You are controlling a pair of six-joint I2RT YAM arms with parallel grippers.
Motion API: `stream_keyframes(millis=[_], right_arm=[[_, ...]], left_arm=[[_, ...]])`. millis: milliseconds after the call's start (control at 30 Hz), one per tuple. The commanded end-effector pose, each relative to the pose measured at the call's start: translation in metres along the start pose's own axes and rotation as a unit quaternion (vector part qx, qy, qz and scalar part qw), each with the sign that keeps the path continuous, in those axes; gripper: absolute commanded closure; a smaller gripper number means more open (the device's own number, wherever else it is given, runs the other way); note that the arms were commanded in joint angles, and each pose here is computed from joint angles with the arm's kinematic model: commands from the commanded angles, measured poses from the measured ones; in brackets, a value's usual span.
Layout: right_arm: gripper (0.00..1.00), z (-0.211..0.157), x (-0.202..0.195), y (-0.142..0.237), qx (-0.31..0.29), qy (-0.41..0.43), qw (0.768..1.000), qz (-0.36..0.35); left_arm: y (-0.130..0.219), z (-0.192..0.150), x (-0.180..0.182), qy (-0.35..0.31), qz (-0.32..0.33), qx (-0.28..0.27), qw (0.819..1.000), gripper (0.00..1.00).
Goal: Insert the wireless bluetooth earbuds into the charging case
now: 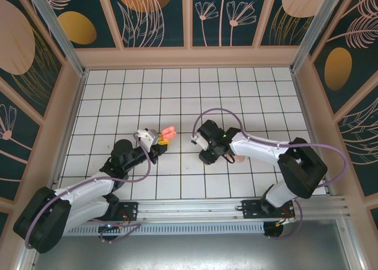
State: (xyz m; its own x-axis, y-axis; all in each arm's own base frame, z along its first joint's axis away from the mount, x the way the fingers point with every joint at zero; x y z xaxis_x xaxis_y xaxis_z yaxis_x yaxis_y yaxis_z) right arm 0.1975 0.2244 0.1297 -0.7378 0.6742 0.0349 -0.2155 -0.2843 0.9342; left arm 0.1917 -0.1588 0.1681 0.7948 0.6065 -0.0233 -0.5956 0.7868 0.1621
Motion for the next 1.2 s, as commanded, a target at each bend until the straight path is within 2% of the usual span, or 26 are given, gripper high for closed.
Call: stream_keyframes(millis=[0,133,233,333,833,1167], right_arm=[[0.65,0.019,-0.014,0.032,-0.023,-0.15,0.988,-0.036],[0.64,0.018,-0.017,0.037,0.025,-0.322,0.946,-0.024],[0.62,0.007,-0.015,0.027,0.067,-0.391,0.918,-0.015],[0.6,0.003,-0.014,0.015,0.089,-0.416,0.905,-0.015],[0.58,-0.013,-0.01,-0.028,0.146,-0.44,0.886,-0.01],[0.6,-0.012,-0.008,-0.038,0.144,-0.437,0.888,0.007]], left_arm=[[-0.002,0.006,0.0,-0.011,-0.004,-0.004,1.0,0.85],[-0.001,0.007,0.0,-0.014,-0.004,-0.005,1.0,0.85],[-0.001,0.008,-0.001,-0.014,-0.006,-0.006,1.0,0.85],[0.0,0.008,-0.001,-0.012,-0.006,-0.006,1.0,0.85],[0.006,0.008,-0.002,-0.013,0.001,-0.011,1.0,0.85],[0.004,0.007,-0.002,-0.012,-0.003,-0.01,1.0,0.85]])
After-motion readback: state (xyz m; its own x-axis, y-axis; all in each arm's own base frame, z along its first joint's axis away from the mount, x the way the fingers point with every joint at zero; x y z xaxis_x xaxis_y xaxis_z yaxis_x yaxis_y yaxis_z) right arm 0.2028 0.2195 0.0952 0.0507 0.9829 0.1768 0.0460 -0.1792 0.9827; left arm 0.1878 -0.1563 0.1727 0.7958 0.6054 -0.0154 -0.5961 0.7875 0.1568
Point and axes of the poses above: each hand's point on the last joint's axis, 136 mm out from that joint toward the fingers, its own y axis back along the fingers, its own x axis along the line the jaws close on, z = x × y, the point moved 8 cm from there along y, back along the fingers, and after that the axes turned 4 degrees about -y, right-handed, at the moved point
